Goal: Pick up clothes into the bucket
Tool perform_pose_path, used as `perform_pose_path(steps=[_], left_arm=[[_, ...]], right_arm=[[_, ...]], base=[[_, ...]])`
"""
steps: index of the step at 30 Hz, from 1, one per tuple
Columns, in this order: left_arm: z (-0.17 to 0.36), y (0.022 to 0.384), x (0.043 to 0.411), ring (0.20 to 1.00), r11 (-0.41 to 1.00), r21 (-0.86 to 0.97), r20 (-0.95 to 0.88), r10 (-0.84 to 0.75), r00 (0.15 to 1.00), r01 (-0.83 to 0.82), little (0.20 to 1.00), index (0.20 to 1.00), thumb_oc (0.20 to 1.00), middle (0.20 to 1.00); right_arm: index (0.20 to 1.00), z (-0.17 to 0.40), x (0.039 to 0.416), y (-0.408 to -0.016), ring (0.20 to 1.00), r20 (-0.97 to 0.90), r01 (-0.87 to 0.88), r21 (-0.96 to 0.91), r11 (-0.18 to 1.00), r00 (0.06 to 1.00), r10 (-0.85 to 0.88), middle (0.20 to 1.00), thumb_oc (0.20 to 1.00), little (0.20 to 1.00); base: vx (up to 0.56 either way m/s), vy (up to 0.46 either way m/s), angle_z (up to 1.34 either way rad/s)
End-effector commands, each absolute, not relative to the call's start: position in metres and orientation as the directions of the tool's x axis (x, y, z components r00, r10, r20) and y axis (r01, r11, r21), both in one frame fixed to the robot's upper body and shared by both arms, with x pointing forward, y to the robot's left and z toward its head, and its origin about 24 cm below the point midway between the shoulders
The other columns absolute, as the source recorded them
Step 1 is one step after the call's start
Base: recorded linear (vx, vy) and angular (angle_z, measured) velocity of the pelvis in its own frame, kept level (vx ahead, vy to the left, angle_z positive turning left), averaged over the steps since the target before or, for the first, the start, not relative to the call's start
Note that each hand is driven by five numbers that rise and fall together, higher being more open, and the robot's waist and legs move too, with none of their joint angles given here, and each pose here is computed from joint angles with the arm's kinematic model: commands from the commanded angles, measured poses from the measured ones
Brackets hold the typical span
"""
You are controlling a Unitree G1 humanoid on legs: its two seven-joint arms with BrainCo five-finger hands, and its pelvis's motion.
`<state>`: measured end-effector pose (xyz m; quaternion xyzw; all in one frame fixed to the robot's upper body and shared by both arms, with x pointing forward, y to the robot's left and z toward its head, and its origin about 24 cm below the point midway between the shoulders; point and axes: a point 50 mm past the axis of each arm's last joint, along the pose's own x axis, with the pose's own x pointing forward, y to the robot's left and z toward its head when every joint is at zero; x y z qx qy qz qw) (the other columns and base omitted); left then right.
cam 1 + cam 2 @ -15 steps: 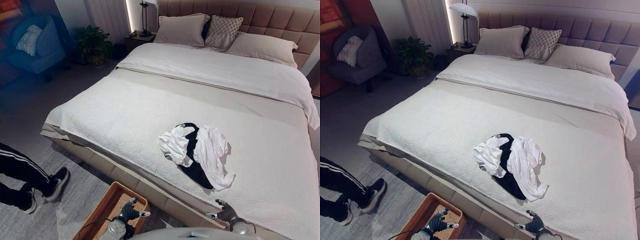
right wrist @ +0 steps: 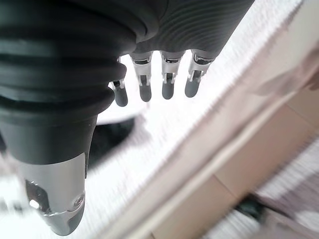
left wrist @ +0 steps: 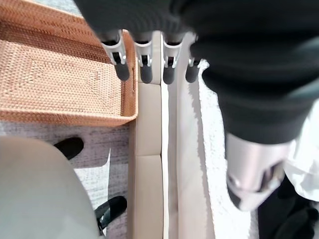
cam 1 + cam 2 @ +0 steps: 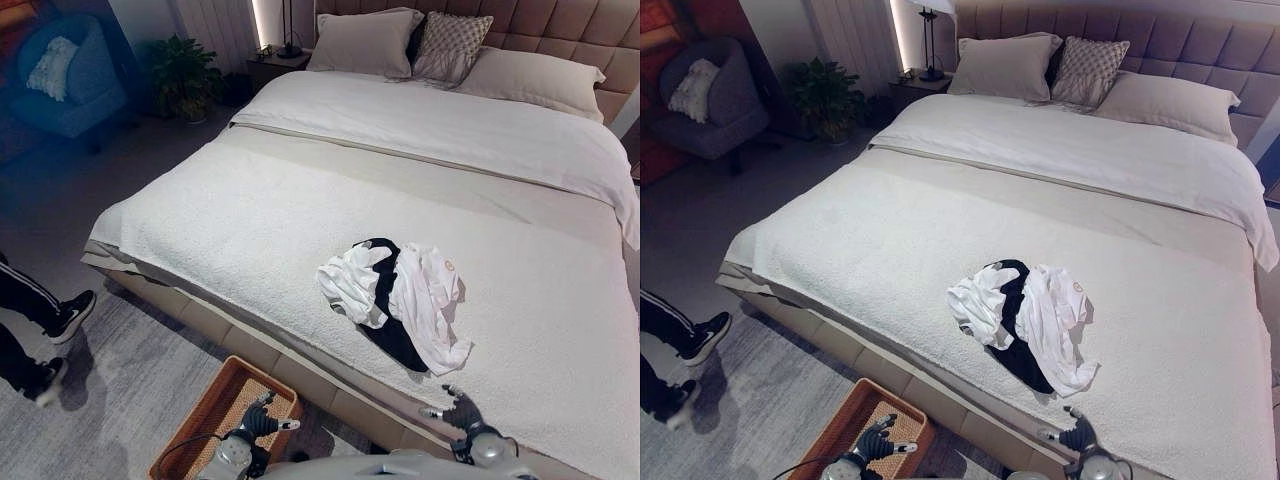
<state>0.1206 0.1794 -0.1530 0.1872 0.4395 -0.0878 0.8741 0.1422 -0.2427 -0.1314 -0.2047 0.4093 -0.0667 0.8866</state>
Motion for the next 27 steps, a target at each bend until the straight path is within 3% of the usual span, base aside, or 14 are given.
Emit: perform_pose_path(steps=[1,6,12,27], left_arm=[[-0.152,0.185,0.122,1.000,0.913,0.280,-0.790,0.043,0.611,0.297,1.000,1.000,1.000,1.000],[-0.144,0.182,0.136,1.000,0.915,0.293,-0.740,0.033,0.672,0.277,1.000,1.000,1.000,1.000],[-0.135,0.179,0.151,1.000,0.932,0.288,-0.686,0.041,0.726,0.219,1.000,1.000,1.000,1.000],[-0.119,0.160,0.166,1.000,0.981,0.180,-0.585,0.044,0.810,0.076,1.000,1.000,1.000,1.000]], right_arm=[[1.000,-0.094,0.205,-0.244,1.000,-0.494,0.159,-0.372,0.915,0.801,-0.340,1.000,1.000,1.000],[1.000,-0.054,0.242,-0.261,1.000,-0.314,0.317,-0.327,0.890,0.852,-0.419,1.000,1.000,1.000],[1.000,-0.019,0.272,-0.276,1.000,-0.184,0.476,-0.233,0.848,0.835,-0.519,1.000,1.000,1.000],[1.000,0.102,0.336,-0.336,1.000,0.170,0.747,-0.314,0.586,0.652,-0.739,1.000,1.000,1.000]], base=[[0.00,0.000,0.00],[-0.02,-0.007,0.05],[-0.03,-0.004,0.07],[-0.05,-0.008,0.03]])
